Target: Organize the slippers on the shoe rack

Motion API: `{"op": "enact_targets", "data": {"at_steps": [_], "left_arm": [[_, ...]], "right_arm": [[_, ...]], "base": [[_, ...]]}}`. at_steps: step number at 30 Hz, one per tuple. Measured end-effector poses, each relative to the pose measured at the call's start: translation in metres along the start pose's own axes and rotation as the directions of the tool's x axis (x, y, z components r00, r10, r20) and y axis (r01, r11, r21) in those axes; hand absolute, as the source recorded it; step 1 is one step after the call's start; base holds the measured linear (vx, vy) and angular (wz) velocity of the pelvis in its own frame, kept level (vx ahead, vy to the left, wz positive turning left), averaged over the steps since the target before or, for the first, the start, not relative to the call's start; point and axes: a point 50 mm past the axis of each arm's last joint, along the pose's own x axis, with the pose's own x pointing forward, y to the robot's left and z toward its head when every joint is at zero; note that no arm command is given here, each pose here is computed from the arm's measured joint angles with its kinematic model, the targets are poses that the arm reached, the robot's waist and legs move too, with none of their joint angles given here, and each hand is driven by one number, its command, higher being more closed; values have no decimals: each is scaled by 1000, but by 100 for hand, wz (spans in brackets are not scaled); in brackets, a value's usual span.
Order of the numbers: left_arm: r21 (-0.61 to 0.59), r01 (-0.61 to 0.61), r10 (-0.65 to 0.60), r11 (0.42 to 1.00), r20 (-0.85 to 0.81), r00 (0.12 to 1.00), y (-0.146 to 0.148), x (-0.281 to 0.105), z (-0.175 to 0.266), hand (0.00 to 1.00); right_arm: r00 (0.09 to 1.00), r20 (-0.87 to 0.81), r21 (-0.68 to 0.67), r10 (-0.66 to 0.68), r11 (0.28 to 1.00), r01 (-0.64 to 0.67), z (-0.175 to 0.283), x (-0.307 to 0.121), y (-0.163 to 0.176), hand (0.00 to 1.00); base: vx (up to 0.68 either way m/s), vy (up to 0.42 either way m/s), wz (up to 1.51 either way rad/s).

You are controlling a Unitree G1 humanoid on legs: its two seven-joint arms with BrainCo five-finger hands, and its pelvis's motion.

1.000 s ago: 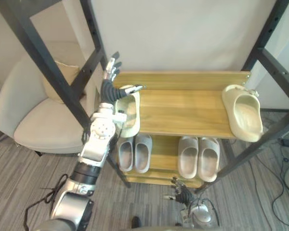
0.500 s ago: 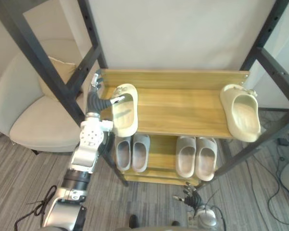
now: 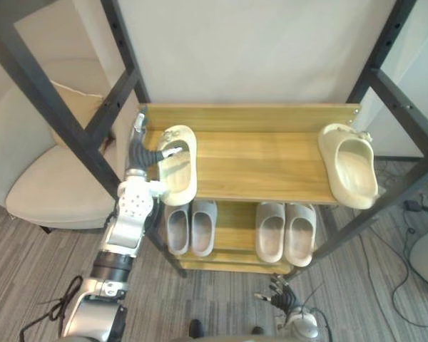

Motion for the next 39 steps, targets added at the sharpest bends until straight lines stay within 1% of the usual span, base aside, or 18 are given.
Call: {"op": "enact_targets", "data": {"at_steps": [9, 25, 29, 32, 36, 39], "left_arm": [[62, -2, 4, 998, -28, 1000, 5, 3, -7, 0], [95, -15, 19, 995, -38, 999, 6, 16, -5, 0], [121, -12, 18, 993, -49, 999, 6, 18, -5, 0], [163, -11, 19, 987, -49, 999, 6, 20, -5, 0], [267, 0, 17, 964, -62, 998, 5, 28, -5, 0], [308, 6, 14, 951, -63, 998, 4, 31, -3, 0]], "right_arm": [[1000, -15, 5, -3, 1000, 3, -2, 0, 1, 0], [1000, -19, 7, -13, 1000, 13, -2, 0, 1, 0], [1000, -20, 8, -13, 1000, 13, -2, 0, 1, 0], [1000, -20, 8, -13, 1000, 13, -2, 0, 1, 0], [1000, -22, 8, -13, 1000, 13, -3, -1, 1, 0], [999, -32, 10, -15, 1000, 15, -7, -3, 1, 0]], "base": [[-7, 4, -5], [3, 0, 0], [-5, 5, -3], [-7, 10, -4], [-16, 8, -7], [-27, 11, -6]]}}
